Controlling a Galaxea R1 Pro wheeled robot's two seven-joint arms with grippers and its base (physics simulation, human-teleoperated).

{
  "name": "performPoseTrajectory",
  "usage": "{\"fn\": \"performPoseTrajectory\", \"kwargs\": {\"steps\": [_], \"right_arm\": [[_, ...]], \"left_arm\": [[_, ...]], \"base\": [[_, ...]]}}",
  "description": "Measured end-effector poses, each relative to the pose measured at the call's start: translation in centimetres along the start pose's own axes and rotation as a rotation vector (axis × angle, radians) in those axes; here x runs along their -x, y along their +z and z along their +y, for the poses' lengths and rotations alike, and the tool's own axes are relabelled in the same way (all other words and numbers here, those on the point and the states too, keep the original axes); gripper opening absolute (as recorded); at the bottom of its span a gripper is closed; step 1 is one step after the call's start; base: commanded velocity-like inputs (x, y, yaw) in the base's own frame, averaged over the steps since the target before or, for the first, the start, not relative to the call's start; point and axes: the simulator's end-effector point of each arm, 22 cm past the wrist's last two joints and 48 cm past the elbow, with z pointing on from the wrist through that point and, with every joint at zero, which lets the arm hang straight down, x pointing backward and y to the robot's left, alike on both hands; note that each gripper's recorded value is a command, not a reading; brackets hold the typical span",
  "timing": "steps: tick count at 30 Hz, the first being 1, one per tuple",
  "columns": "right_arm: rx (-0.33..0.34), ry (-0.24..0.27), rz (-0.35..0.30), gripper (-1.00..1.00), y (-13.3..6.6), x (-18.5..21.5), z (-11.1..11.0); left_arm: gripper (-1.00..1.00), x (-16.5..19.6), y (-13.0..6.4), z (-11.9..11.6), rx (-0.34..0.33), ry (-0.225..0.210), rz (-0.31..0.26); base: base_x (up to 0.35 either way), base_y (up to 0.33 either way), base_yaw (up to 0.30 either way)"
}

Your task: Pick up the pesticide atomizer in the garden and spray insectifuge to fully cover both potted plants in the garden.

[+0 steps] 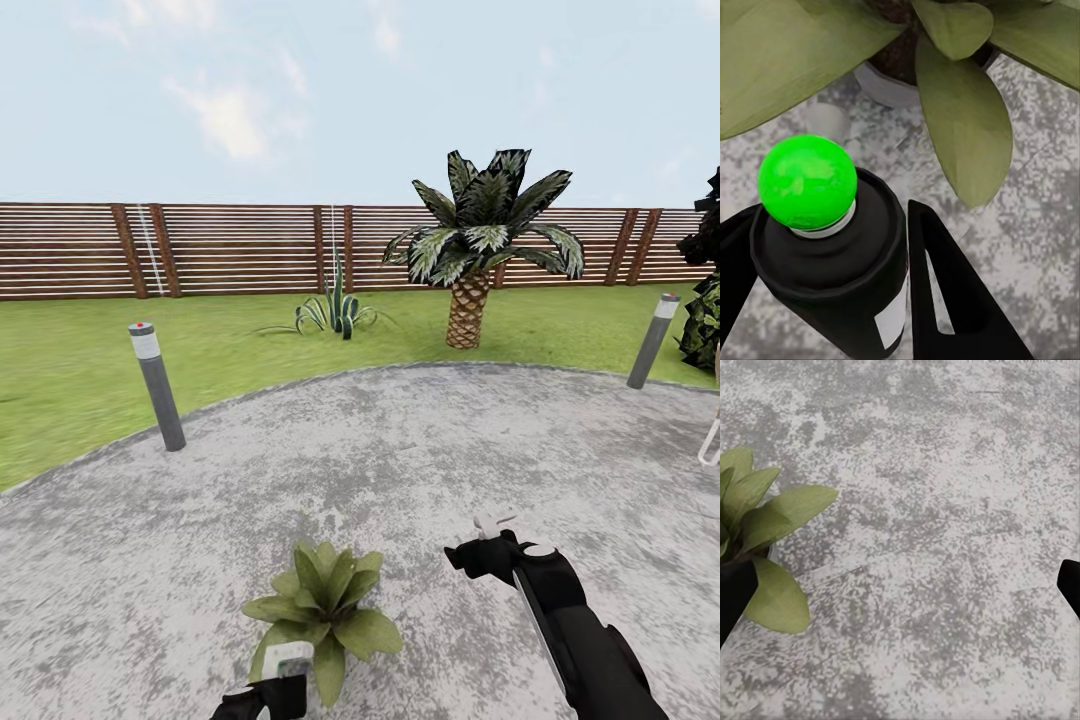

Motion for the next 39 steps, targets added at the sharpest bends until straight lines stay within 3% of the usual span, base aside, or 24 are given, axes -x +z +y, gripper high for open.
{"fn": "performPoseTrajectory", "kwargs": {"steps": [4, 8, 19, 25, 39], "right_arm": [[0.000, 0.000, -0.001, 1.00, 0.0, 0.1, 0.0], [0.001, 0.000, -0.002, 1.00, 0.0, 0.1, 0.0], [0.000, 0.000, -0.001, 1.00, 0.0, 0.0, 0.0], [0.000, 0.000, 0.001, 1.00, 0.0, 0.0, 0.0], [0.015, 0.010, -0.007, 1.00, 0.1, 0.4, 1.2]], "left_arm": [[-1.00, 0.2, 0.0, 0.0, -0.004, 0.003, -0.010], [-1.00, 1.2, 0.0, -0.2, -0.010, 0.015, -0.054], [-1.00, 1.5, 0.0, -0.3, -0.012, 0.016, -0.069], [-1.00, 2.5, -0.1, -0.1, -0.010, 0.014, -0.128], [-1.00, 2.6, -0.1, -0.2, -0.011, 0.012, -0.133]], "base": [[0.000, 0.000, 0.000], [0.000, -0.114, 0.000], [-0.002, -0.072, 0.000], [-0.175, -0.083, 0.000], [-0.005, -0.087, -0.004]]}}
